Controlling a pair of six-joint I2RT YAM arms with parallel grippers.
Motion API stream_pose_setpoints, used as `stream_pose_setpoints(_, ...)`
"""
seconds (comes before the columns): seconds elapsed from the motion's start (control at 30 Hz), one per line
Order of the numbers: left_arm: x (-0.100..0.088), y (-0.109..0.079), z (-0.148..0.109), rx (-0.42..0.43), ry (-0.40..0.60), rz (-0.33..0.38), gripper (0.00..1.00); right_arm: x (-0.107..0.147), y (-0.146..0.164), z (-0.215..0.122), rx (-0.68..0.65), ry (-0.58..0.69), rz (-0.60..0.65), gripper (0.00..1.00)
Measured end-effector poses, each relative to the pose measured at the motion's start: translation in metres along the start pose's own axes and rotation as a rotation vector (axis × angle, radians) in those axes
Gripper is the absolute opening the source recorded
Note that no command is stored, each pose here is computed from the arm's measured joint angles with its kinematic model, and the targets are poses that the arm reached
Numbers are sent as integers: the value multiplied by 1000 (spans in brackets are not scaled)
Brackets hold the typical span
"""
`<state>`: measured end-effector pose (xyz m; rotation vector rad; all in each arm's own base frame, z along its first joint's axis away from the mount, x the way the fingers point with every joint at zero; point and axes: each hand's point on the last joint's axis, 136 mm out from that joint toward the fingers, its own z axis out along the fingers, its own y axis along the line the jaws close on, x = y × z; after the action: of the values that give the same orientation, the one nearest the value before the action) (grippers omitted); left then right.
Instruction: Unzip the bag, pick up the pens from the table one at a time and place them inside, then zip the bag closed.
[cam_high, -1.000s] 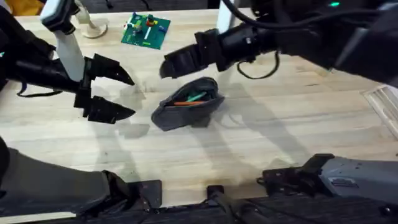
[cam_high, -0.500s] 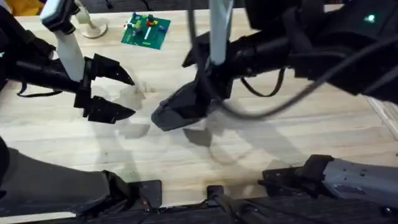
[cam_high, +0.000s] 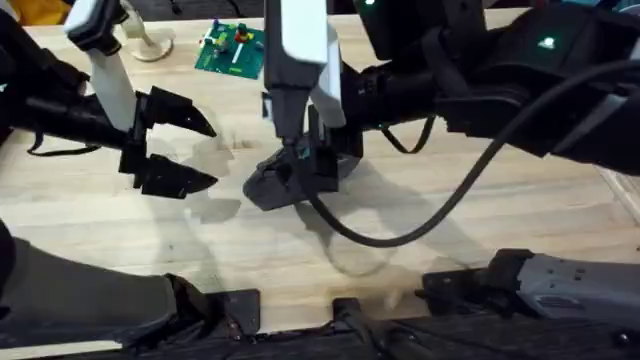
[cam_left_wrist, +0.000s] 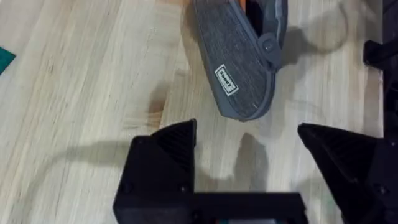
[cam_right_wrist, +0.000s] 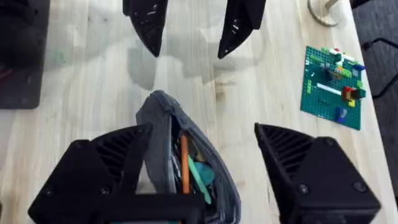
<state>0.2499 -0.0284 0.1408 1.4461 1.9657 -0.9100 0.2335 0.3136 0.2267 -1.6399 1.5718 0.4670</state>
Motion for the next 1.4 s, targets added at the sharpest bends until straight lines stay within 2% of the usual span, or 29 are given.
stream_pose_setpoints(0.37, 0, 0, 0, 0, 0, 0, 993, -1, 13, 5, -37, 9, -15, 997)
stream_pose_setpoints(0.93, 0, 0, 0, 0, 0, 0, 993, 39, 23, 54, -132, 131, 58, 998)
stream_pose_setpoints(1.23, 0, 0, 0, 0, 0, 0, 993, 51, 24, 73, -150, 155, 69, 998)
stream_pose_setpoints(1.4, 0, 0, 0, 0, 0, 0, 993, 46, 19, 76, -134, 132, 59, 997)
